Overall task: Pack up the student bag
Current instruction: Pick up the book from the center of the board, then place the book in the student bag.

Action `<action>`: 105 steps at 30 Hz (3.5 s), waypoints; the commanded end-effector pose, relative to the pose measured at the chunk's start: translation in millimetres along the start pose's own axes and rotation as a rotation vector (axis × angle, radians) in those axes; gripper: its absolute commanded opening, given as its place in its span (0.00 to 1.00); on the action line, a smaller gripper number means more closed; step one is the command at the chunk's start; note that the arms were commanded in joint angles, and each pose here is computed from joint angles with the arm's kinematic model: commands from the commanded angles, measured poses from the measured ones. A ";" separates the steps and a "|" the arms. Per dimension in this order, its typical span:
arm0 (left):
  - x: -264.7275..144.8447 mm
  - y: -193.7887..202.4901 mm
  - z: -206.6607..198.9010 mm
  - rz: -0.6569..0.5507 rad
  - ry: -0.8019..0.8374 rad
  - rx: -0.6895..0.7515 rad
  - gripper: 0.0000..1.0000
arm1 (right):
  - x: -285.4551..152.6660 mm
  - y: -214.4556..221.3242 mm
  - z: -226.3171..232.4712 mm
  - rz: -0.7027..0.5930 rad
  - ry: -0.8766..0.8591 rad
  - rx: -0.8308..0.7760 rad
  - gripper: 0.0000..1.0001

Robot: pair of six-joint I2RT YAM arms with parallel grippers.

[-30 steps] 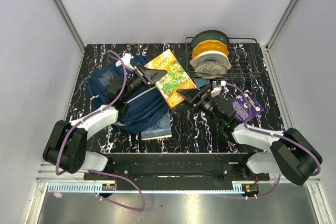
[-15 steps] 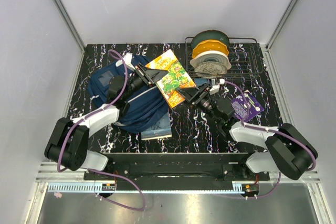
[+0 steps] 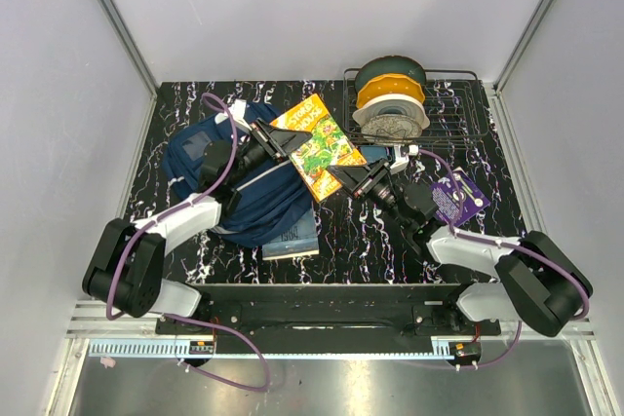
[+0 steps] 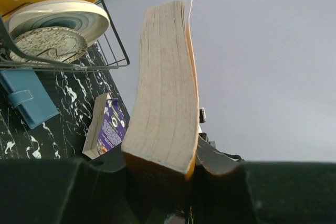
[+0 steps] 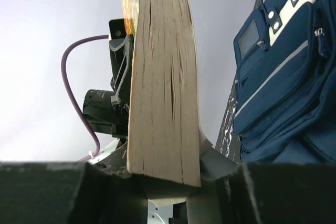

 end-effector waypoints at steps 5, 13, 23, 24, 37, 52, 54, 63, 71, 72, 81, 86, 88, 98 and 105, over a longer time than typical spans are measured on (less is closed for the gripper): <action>-6.0 -12.0 -26.3 0.005 0.025 0.164 0.46 | 2.6 -3.1 33.0 -0.013 -0.058 -0.063 0.00; -20.8 -22.1 -21.9 0.011 -0.113 0.345 0.99 | -6.1 -11.5 25.9 -0.067 -0.003 -0.082 0.00; -56.1 -42.0 -14.1 0.002 -0.338 0.544 0.99 | -25.6 -29.2 19.1 -0.175 0.088 -0.128 0.00; -59.4 -44.2 -12.1 0.004 -0.359 0.580 0.99 | -28.3 -30.2 22.4 -0.183 0.082 -0.130 0.00; -107.2 -18.5 44.0 0.394 -0.628 0.792 0.99 | -67.0 -39.9 20.8 -0.246 0.199 -0.195 0.00; -126.7 85.8 99.0 0.965 -0.604 0.846 0.91 | -100.0 -55.3 14.6 -0.347 0.284 -0.219 0.00; -129.8 93.4 107.4 1.009 -0.624 0.843 0.84 | -98.7 -54.2 15.0 -0.339 0.284 -0.218 0.00; -126.1 93.7 115.9 1.025 -0.670 0.840 0.70 | -94.4 -51.5 11.0 -0.320 0.287 -0.216 0.00; -116.8 92.0 105.2 0.968 -0.617 0.837 0.26 | -95.2 -50.5 4.9 -0.316 0.294 -0.207 0.00; -117.6 92.9 106.8 0.979 -0.621 0.836 0.26 | -95.1 -50.1 4.6 -0.315 0.291 -0.203 0.00; -123.0 99.1 116.7 1.039 -0.647 0.825 0.47 | -95.1 -48.7 3.3 -0.308 0.290 -0.197 0.00; -129.3 101.5 125.8 1.069 -0.695 0.830 0.17 | -94.2 -48.0 2.3 -0.304 0.295 -0.192 0.00; -132.0 105.1 130.2 1.100 -0.709 0.826 0.08 | -94.0 -47.8 1.8 -0.302 0.295 -0.192 0.00; -102.1 51.2 84.2 0.830 -0.741 0.923 0.00 | -95.4 -45.4 -2.7 -0.284 0.323 -0.199 0.00; -87.2 -29.4 21.9 0.516 -0.803 1.036 0.00 | -94.5 -37.0 -2.2 -0.236 0.323 -0.189 0.00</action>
Point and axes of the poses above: each gripper's point midway between its finger pads, its own x axis out along the fingers, its own z axis along the line the jaws close on, y = z × x, the point moved 1 cm from there along -x, back along the fingers, and after that the axes turned 12 degrees about x, right-handed, at the moved point
